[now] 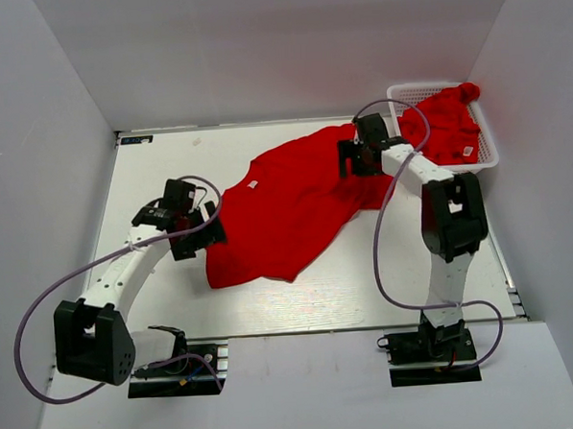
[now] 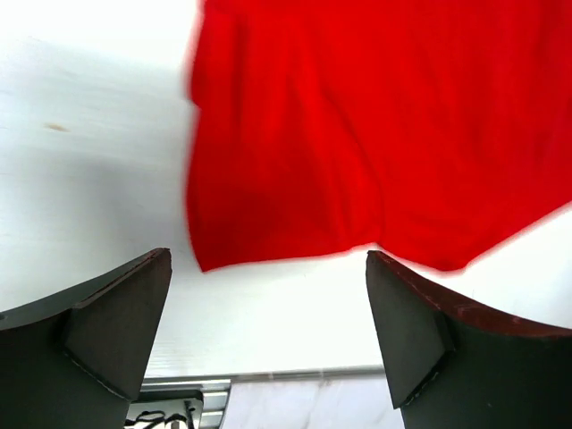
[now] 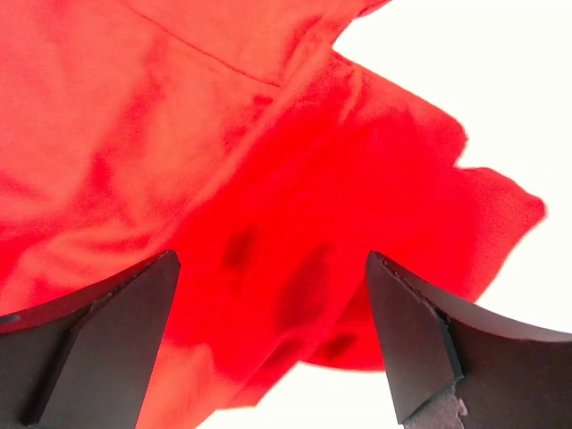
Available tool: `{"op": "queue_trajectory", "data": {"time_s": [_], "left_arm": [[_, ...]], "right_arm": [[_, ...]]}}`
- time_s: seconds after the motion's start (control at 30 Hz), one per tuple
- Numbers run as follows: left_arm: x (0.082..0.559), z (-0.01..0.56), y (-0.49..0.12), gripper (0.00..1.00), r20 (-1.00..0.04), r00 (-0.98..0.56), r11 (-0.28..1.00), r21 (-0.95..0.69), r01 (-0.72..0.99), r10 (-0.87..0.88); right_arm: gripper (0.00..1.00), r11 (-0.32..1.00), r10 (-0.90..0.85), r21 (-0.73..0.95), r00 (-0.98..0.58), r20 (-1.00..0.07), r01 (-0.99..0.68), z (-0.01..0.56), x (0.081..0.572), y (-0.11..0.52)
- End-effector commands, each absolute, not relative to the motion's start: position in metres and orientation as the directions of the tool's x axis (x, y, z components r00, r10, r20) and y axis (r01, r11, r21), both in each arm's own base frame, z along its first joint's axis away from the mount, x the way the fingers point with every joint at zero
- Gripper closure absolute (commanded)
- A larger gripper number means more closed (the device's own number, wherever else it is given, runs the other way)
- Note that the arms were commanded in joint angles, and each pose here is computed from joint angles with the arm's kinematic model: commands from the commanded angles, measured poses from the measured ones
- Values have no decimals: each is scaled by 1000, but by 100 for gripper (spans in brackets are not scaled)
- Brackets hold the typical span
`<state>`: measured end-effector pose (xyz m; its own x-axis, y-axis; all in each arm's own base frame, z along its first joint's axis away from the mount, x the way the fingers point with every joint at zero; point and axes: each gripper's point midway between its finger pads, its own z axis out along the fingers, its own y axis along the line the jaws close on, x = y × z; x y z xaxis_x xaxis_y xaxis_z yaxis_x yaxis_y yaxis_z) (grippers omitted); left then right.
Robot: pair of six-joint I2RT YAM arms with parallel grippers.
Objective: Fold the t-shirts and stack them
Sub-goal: Flatten out the tshirt
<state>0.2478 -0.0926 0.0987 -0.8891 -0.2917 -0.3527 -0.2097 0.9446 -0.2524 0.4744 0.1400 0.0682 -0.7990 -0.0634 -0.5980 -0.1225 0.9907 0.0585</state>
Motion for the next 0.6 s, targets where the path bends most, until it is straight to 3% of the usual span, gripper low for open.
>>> {"op": "queue_trajectory", "data": {"time_s": [0.0, 0.13, 0.27, 0.57], "left_arm": [[236, 97, -60, 0, -335, -880, 941, -95, -324, -337], [224, 67, -78, 0, -262, -909, 943, -173, -285, -323], [224, 55, -86, 2, -264, -912, 944, -197, -266, -313], [224, 32, -84, 28, -298, -898, 940, -208, -271, -324]], "right_arm": [[10, 982, -83, 64, -718, -691, -176, 133, 463, 140], [10, 986, -61, 69, -723, -688, -149, 148, 423, 126], [10, 978, -20, 136, -724, -689, -156, 161, 373, 123], [10, 950, -7, 221, -725, -688, -219, 172, 313, 128]]}}
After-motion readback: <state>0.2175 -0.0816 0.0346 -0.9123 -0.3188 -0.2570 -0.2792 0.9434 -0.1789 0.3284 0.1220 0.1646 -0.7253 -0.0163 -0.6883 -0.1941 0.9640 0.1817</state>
